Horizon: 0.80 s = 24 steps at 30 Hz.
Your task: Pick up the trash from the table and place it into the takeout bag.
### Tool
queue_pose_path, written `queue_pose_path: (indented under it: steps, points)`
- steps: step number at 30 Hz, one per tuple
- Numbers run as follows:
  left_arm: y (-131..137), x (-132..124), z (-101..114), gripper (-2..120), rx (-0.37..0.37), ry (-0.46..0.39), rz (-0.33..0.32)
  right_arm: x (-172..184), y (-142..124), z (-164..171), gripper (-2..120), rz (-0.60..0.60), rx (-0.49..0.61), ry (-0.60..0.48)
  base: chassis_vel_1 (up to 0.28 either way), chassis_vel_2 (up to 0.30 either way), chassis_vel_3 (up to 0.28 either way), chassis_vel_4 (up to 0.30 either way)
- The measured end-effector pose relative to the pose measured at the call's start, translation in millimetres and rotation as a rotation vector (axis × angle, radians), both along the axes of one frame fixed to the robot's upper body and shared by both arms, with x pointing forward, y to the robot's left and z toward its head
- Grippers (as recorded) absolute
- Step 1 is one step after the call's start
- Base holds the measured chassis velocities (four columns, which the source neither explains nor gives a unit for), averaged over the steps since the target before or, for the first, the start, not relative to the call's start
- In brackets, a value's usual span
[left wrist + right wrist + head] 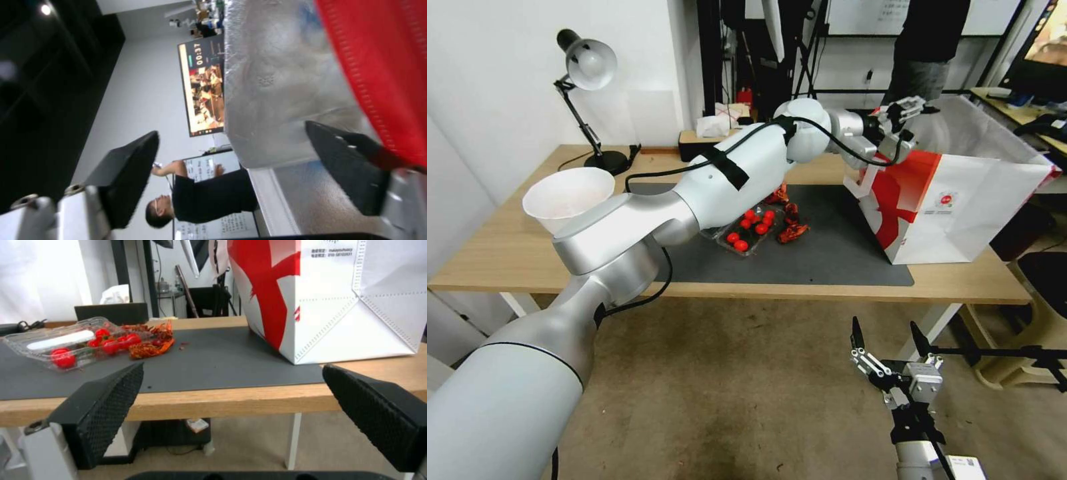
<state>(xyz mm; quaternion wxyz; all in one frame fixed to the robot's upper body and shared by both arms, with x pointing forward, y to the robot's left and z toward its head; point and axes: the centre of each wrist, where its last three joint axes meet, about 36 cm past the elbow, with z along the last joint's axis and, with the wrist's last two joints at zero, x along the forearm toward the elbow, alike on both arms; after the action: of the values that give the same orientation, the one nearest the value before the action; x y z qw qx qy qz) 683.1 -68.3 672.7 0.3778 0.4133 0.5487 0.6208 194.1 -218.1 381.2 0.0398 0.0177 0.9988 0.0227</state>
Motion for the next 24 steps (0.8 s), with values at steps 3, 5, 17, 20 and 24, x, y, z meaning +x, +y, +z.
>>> queue_pose_path:
  steps: [3,5,17,20,24]
  points:
    - [0.8,0.4,-1.2,96,-0.057,0.052,0.010,0.4,-0.2,0.1,100,0.001,-0.001,0.000,0.000,0.000,0.000,0.000]
    - [0.8,0.1,-2.8,99,-0.163,0.145,0.026,1.5,-0.6,-0.2,100,0.002,-0.002,-0.001,0.000,0.000,0.000,0.000]
    - [1.6,-32.3,-8.2,100,-0.688,0.621,0.196,5.1,-2.2,-1.3,100,0.009,-0.004,0.000,0.000,0.000,0.000,0.000]
    - [3.6,-36.8,-9.2,100,-0.715,0.680,0.226,5.5,-2.6,-1.6,100,0.010,-0.004,0.000,0.000,0.000,0.000,0.000]
    - [6.9,-44.7,-11.2,100,-0.755,0.776,0.277,6.3,-3.3,-2.1,100,0.011,-0.003,0.001,0.000,0.000,0.000,0.000]
